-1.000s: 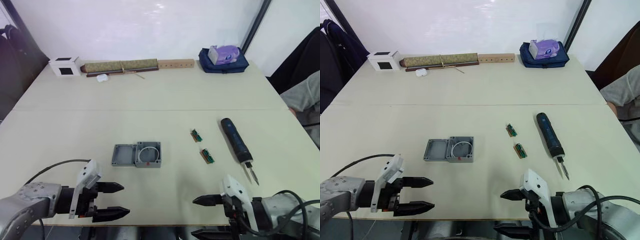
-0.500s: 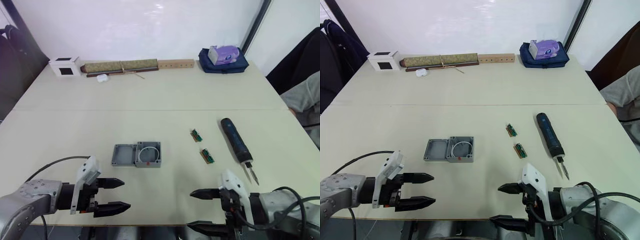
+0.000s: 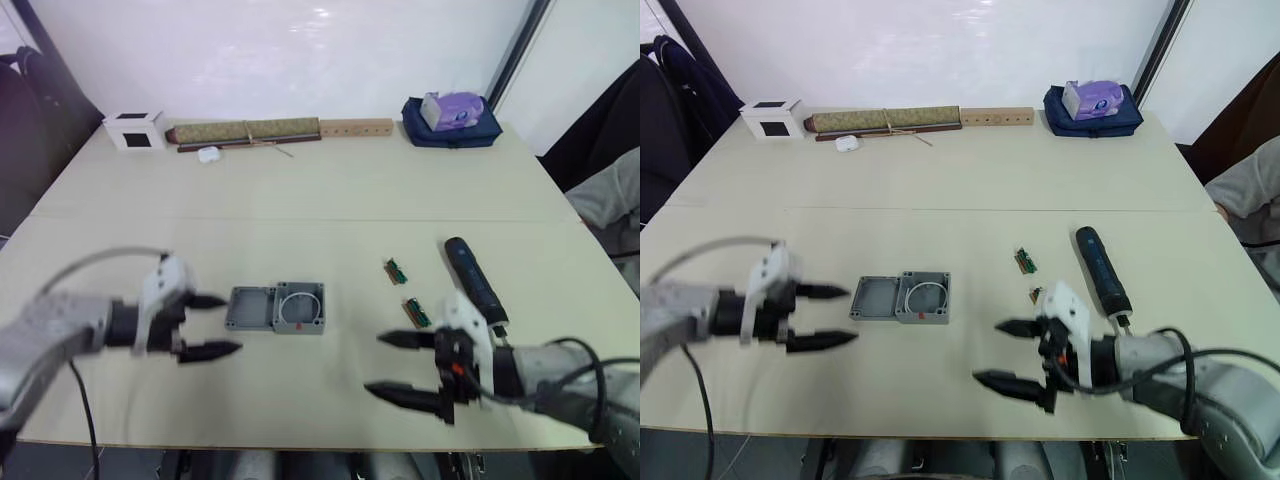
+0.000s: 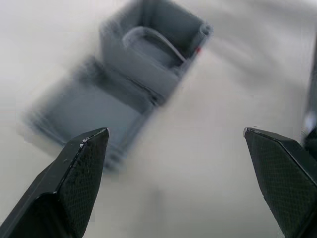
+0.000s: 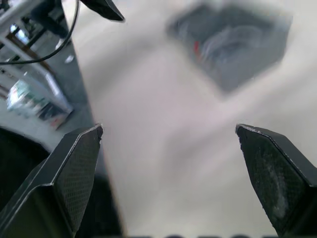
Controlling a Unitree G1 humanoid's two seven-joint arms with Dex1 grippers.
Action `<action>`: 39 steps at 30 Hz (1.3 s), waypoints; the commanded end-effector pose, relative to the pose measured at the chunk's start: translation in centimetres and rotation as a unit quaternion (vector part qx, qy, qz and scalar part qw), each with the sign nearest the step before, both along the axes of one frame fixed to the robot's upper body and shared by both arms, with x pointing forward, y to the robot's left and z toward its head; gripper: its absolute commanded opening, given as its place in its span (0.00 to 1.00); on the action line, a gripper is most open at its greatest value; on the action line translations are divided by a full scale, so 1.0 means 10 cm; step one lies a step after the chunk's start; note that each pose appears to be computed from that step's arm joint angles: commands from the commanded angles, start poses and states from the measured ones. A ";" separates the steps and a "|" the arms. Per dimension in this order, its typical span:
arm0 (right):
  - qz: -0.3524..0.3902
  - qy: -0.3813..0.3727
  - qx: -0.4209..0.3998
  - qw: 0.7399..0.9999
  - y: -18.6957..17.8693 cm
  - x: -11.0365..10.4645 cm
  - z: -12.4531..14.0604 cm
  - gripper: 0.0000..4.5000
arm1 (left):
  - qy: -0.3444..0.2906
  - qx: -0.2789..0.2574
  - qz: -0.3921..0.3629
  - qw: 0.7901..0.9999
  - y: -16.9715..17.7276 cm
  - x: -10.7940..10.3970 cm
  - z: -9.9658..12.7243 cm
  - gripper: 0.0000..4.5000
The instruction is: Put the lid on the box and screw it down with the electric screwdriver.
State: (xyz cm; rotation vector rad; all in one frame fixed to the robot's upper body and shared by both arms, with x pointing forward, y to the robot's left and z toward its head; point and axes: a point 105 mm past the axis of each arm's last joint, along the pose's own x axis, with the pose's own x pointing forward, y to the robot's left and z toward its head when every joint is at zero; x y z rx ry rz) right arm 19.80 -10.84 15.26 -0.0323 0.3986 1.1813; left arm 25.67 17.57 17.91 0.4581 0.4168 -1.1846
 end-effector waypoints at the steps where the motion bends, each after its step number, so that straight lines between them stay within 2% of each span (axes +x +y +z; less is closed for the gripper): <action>1: 0.033 -0.040 -0.009 0.999 0.16 0.00 0.16 1.00 | -0.048 0.090 -0.096 0.990 -0.24 0.18 0.19 0.99; 4: 0.030 -0.057 -0.016 0.998 0.20 0.04 0.22 1.00 | -0.069 0.131 -0.143 0.979 -0.45 0.30 0.25 0.99; 7: 0.029 -0.064 -0.023 0.997 0.23 0.07 0.25 1.00 | -0.075 0.149 -0.185 0.969 -0.57 0.33 0.25 0.99; 10: 0.026 -0.074 -0.036 0.996 0.26 0.05 0.23 1.00 | -0.066 0.170 -0.263 0.947 -0.84 0.26 0.10 0.99; 14: 0.003 -0.072 -0.039 0.997 0.30 0.00 0.13 1.00 | -0.053 0.193 -0.316 0.928 -1.00 0.18 -0.12 0.99; 17: -0.020 -0.064 -0.042 0.997 0.30 -0.06 0.01 1.00 | -0.034 0.198 -0.331 0.922 -1.07 0.07 -0.24 0.99; 21: -0.036 -0.060 -0.035 0.997 0.31 -0.08 -0.04 1.00 | -0.039 0.239 -0.333 0.911 -0.97 0.06 -0.41 0.99; 32: -0.045 -0.066 -0.037 0.996 0.30 -0.06 -0.05 1.00 | -0.038 0.244 -0.311 0.918 -1.03 0.11 -0.53 0.99; 35: -0.045 -0.070 -0.035 0.996 0.31 -0.03 -0.02 1.00 | -0.033 0.241 -0.306 0.921 -1.04 0.11 -0.58 0.85; 39: -0.051 -0.074 -0.030 0.996 0.32 0.02 0.02 1.00 | -0.026 0.252 -0.303 0.919 -0.99 0.10 -0.68 0.51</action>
